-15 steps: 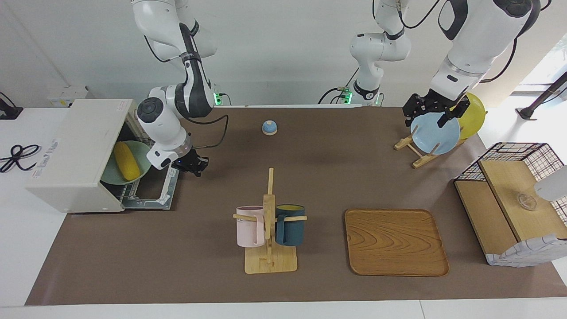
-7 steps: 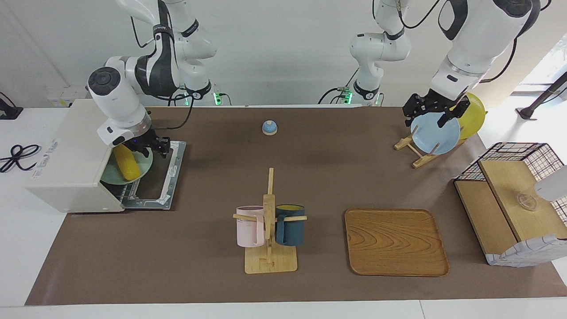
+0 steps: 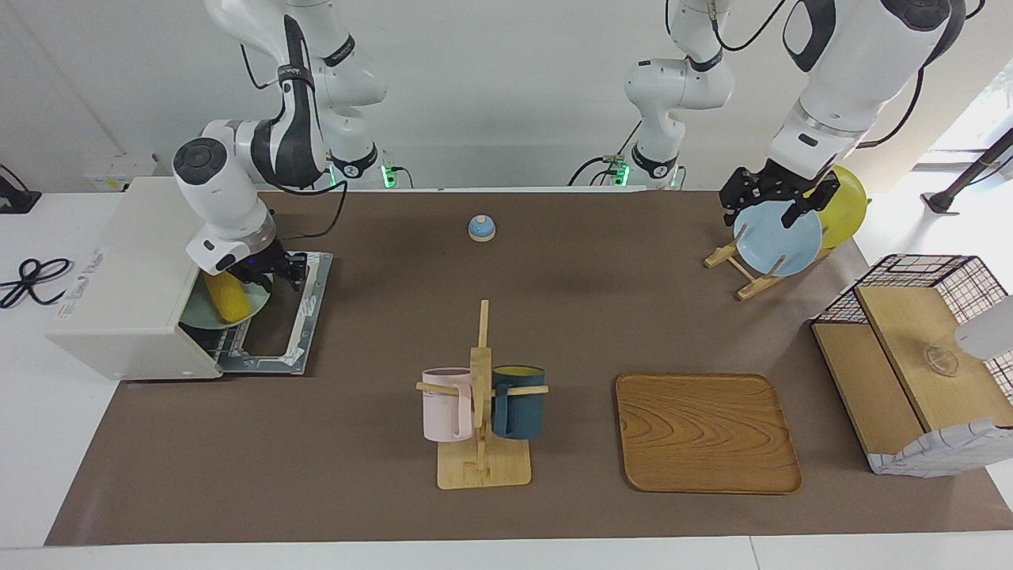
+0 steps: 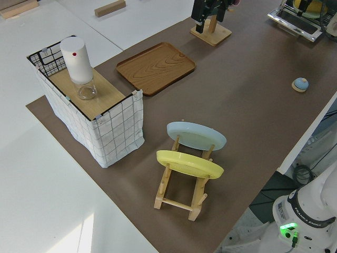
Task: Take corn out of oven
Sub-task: 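Grasp the green plate with corn inside the oven with the right gripper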
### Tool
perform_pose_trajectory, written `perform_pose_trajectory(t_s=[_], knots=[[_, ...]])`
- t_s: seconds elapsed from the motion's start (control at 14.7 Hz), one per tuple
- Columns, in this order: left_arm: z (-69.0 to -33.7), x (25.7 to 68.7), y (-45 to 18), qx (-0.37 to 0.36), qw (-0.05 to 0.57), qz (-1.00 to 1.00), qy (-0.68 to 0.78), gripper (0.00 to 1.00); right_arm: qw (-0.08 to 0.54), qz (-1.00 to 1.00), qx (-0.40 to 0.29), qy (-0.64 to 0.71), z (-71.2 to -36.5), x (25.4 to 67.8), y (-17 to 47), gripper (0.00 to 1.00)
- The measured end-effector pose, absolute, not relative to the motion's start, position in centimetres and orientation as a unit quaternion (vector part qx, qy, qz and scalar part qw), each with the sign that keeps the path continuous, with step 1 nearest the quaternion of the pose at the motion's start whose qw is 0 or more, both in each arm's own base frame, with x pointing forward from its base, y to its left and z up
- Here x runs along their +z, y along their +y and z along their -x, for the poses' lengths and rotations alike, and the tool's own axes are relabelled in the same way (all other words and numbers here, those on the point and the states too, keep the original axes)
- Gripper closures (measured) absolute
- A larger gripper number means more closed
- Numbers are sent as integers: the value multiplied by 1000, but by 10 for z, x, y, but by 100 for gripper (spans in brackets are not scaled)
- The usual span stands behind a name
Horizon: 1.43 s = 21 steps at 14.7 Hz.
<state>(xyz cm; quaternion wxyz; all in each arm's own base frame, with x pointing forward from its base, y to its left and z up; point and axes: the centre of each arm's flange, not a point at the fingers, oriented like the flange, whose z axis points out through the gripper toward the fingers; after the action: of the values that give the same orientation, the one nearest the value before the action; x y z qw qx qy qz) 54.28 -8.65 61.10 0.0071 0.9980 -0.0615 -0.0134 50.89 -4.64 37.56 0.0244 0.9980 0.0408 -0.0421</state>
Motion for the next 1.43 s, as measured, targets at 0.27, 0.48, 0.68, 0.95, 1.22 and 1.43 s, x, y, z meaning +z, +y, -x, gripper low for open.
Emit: perform_pose_trajectory(t_s=[0.27,0.48,0.68,0.95,1.22,1.43], knots=[[-543,611,-86,-13,7,-998,-61,0,27,-998,-42,49,-509,376,-49,48],[-543,611,-86,-13,7,-998,-61,0,36,-997,-43,57,-509,377,-48,48],[-543,611,-86,-13,7,-998,-62,0,54,-995,-49,69,-510,379,-50,48],[-543,611,-86,-13,7,-998,-61,0,55,-995,-57,67,-514,390,-51,48],[-543,611,-86,-13,7,-998,-61,0,54,-995,-54,69,-511,377,-50,50],[-543,611,-86,-13,7,-998,-61,0,53,-995,-56,70,-506,366,-50,53]])
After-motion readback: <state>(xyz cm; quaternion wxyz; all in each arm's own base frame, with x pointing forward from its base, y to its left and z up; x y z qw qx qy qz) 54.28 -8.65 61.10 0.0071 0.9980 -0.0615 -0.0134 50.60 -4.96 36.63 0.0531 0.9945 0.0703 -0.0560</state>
